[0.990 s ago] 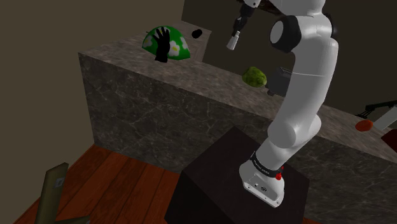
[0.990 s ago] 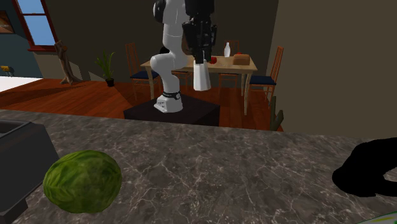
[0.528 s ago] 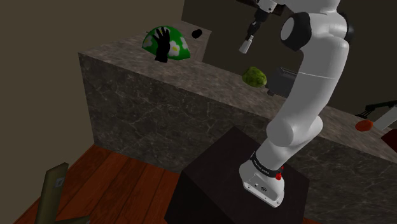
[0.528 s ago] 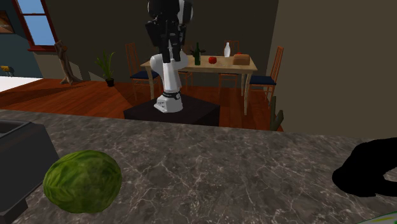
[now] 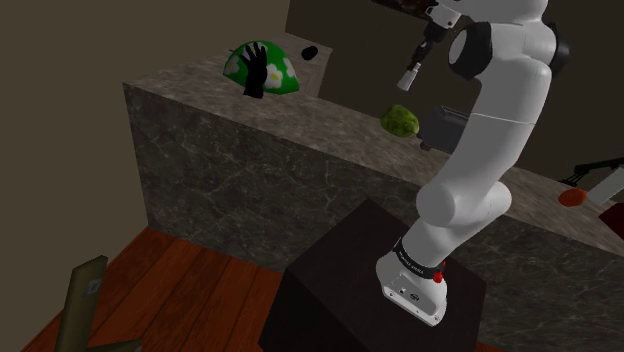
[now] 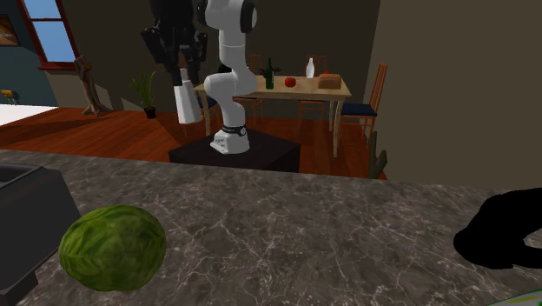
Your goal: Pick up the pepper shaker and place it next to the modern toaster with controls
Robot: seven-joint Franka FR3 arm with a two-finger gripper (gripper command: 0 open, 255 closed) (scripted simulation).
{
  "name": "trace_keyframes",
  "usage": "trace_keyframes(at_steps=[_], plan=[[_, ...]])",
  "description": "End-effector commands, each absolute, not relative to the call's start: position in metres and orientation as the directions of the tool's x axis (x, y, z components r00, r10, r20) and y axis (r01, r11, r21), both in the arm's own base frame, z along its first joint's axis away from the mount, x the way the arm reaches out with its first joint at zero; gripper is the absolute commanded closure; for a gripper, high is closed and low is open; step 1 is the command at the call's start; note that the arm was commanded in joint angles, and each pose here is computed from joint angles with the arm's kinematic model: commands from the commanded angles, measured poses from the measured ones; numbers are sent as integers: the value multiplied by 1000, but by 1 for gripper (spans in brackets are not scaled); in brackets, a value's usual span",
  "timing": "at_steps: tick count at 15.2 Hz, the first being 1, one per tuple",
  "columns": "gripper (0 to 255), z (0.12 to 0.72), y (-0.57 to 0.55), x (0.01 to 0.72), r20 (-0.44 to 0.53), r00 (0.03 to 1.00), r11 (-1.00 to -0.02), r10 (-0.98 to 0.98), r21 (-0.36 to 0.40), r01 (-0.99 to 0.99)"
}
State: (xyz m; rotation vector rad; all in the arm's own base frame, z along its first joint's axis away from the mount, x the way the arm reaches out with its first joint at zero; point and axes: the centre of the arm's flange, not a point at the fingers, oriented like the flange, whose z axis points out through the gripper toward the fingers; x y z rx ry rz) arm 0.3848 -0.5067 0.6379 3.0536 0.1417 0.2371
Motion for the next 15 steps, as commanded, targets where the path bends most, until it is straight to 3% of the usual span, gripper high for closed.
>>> trace_keyframes(at_steps=[1,15], plan=[[255,636,-525,360,151,984,-993,99,82,87],[255,636,-638,213,151,984,-993,99,82,87]])
